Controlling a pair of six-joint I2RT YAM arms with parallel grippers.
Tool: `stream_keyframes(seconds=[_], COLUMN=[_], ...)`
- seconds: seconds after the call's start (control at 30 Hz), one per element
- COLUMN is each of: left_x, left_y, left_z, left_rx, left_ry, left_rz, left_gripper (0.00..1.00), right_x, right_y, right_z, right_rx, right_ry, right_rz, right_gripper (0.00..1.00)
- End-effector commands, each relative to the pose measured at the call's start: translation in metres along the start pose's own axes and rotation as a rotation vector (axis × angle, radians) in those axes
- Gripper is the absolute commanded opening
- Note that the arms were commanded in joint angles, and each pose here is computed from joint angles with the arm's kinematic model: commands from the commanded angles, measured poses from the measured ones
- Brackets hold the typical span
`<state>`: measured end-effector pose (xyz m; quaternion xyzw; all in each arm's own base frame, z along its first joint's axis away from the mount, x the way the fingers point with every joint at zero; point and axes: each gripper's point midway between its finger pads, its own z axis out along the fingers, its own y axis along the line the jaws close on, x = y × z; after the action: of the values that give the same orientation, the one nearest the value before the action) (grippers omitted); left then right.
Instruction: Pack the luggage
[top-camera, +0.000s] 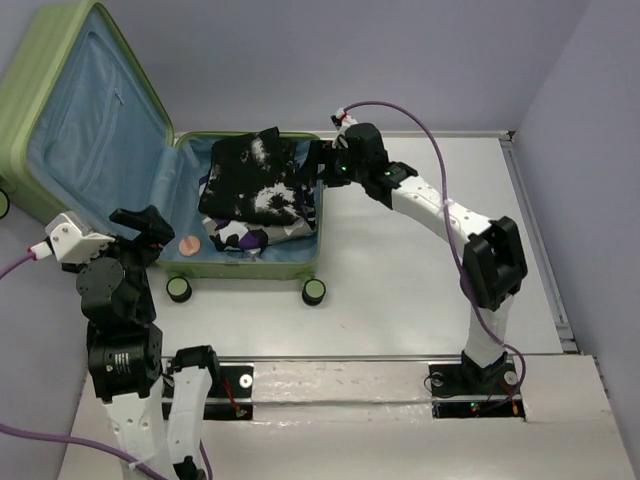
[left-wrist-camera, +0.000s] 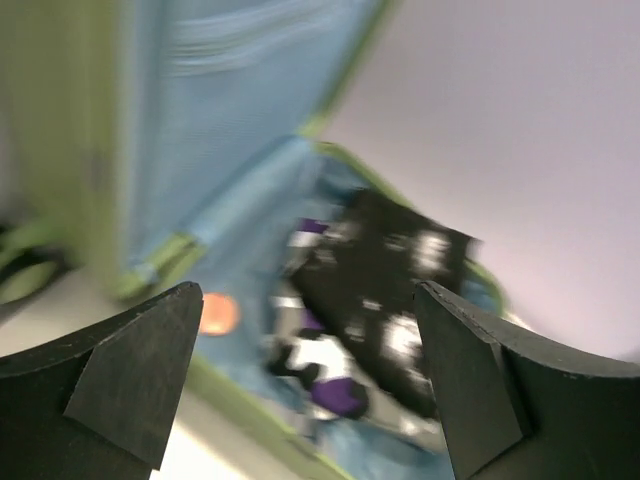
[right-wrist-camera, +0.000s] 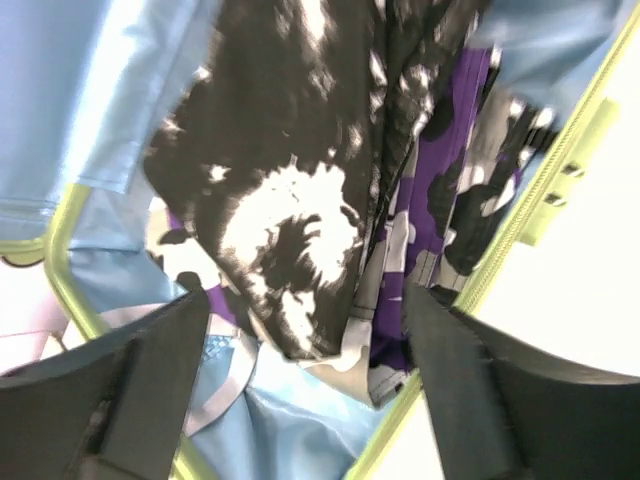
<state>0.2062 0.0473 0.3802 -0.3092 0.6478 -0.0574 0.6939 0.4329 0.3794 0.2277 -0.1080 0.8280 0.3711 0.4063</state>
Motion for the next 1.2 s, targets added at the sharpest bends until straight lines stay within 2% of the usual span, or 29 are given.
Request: stream_keyframes(seconds=[0.0,0.07,0.3,0.5,0.6,0.63,0.67,0.7,0.77,0.83,0.87,0.97,1.07,1.13,1.17], left_x=[0.003,-0.007,-0.073,-0.079,-0.074,-0.072,-0.069,-0.065,-0.057,-0.052,-0.039,-0.029,-0.015,0.004,0.023], left_y=[0.092,0.099,0.105,0.103,0.108,0.107,0.105,0.098,0.08,0.053,0.021,-0.015,-0.052,-0.094,-0.127], left_z=[-0.009,-0.01,0.004,0.051,0.062,0.065,0.069,0.075,0.08,0.075,0.072,0.051,0.033,0.026,0.021], left_rx=[-0.484,-0.551,-0.791,-0.912,-0.913,-0.902,-0.879,-0.815,-0.703,-0.552,-0.414,-0.166,0.047,0.253,0.408], left_ry=[-0.015,-0.049,-0.27,-0.218,-0.207,-0.195,-0.176,-0.152,-0.128,-0.158,-0.148,-0.153,-0.096,-0.009,0.082], left_rz=[0.188,0.21,0.276,0.379,0.385,0.391,0.392,0.381,0.38,0.391,0.419,0.539,0.569,0.578,0.602], left_gripper=[0.99,0.99,0.95,0.88,0.62,0.3,0.16,0.06,0.06,0.06,0.06,0.06,0.06,0.06,0.06], right_x=[-0.03,-0.022,0.004,0.029,0.036,0.039,0.038,0.039,0.041,0.041,0.042,0.043,0.042,0.041,0.039], right_y=[0.018,0.023,0.027,0.018,0.01,0.007,0.007,0.008,0.008,0.008,0.006,0.0,-0.006,-0.009,-0.01], right_z=[-0.048,-0.072,-0.107,-0.11,-0.113,-0.113,-0.115,-0.116,-0.113,-0.111,-0.11,-0.105,-0.099,-0.091,-0.09], right_rx=[-0.025,-0.044,-0.102,-0.104,-0.08,-0.073,-0.07,-0.073,-0.077,-0.078,-0.073,-0.045,-0.018,-0.002,0.005], right_ry=[-0.133,-0.15,-0.156,-0.108,-0.104,-0.101,-0.106,-0.104,-0.095,-0.095,-0.094,-0.095,-0.106,-0.108,-0.112], right_rz=[-0.073,-0.072,-0.098,-0.12,-0.141,-0.141,-0.14,-0.139,-0.128,-0.118,-0.11,-0.089,-0.058,-0.02,-0.007], right_gripper=[0.53,0.39,0.42,0.45,0.46,0.46,0.46,0.46,0.46,0.46,0.46,0.46,0.46,0.46,0.47])
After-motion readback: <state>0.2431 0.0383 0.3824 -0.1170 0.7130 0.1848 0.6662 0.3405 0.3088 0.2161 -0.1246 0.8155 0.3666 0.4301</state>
